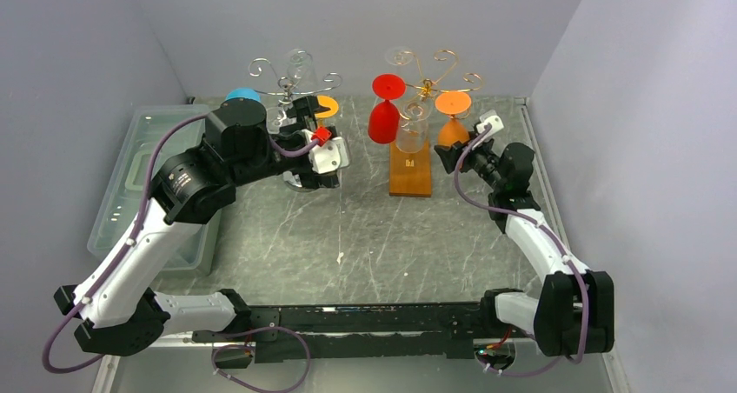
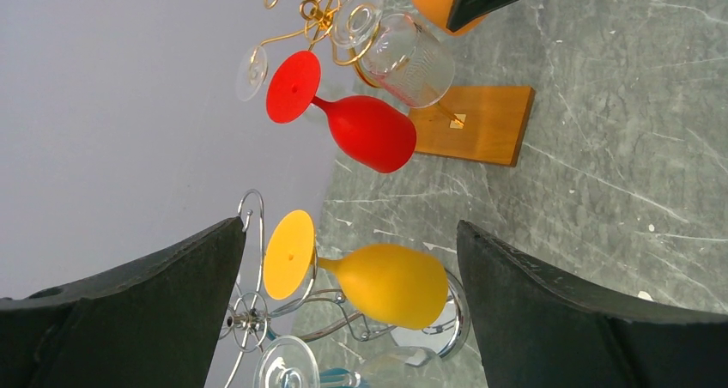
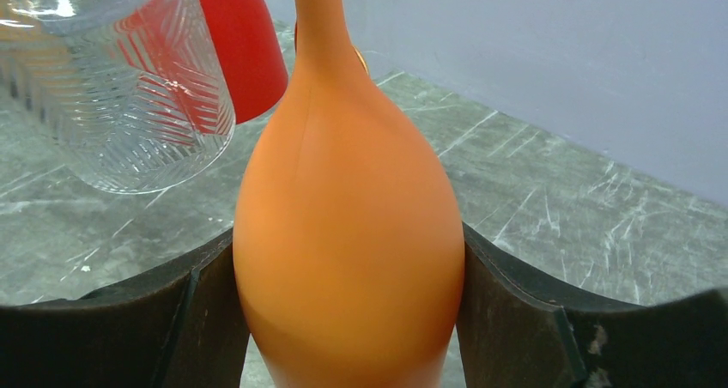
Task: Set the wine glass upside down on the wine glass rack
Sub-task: Turn the wine glass upside down at the wine rack.
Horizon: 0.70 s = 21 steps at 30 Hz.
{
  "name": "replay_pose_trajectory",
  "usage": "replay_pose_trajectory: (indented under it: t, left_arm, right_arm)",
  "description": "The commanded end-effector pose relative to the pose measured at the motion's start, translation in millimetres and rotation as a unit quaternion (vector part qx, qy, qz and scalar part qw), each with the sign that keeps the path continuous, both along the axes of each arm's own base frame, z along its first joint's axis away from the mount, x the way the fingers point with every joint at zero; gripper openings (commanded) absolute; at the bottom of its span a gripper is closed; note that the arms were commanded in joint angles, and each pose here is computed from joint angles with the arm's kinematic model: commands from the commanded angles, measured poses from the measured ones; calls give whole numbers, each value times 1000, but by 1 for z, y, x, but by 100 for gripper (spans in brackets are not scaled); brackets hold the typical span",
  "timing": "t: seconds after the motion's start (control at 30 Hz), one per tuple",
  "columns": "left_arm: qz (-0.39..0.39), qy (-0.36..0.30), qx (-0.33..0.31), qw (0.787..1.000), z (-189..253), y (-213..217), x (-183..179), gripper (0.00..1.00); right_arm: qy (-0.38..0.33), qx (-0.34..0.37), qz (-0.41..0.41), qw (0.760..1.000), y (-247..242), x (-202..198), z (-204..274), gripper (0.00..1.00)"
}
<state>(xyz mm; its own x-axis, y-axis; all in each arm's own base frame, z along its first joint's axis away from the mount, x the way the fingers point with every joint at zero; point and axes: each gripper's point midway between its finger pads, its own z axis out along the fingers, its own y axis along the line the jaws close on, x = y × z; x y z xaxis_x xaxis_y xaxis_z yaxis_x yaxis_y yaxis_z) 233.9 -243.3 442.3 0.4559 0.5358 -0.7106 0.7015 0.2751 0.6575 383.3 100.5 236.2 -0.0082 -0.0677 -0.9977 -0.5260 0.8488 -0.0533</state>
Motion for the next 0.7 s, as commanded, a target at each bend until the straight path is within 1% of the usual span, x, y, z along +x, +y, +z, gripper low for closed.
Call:
replay_pose_trajectory:
  t: [0.0,0.27,0.5,0.67]
  left_arm:
    - [5,-13,-25,1000,15,3,-2,99]
    - [4,-12,-20,1000,10,2,-1,99]
    - [10,-10,-14,1000,6,0,4,100]
    - [12,-6,-7,1000,-1,0,5,99]
  right_arm:
    - [-56,-4,7,998,2,-7,27,0]
    - [-69,-2,-9,998,-4,-18,24,0]
    - [-77,36,-35,996,-13,-19,21,0]
    - [-74,89,-56,992,-23,-19,16,0]
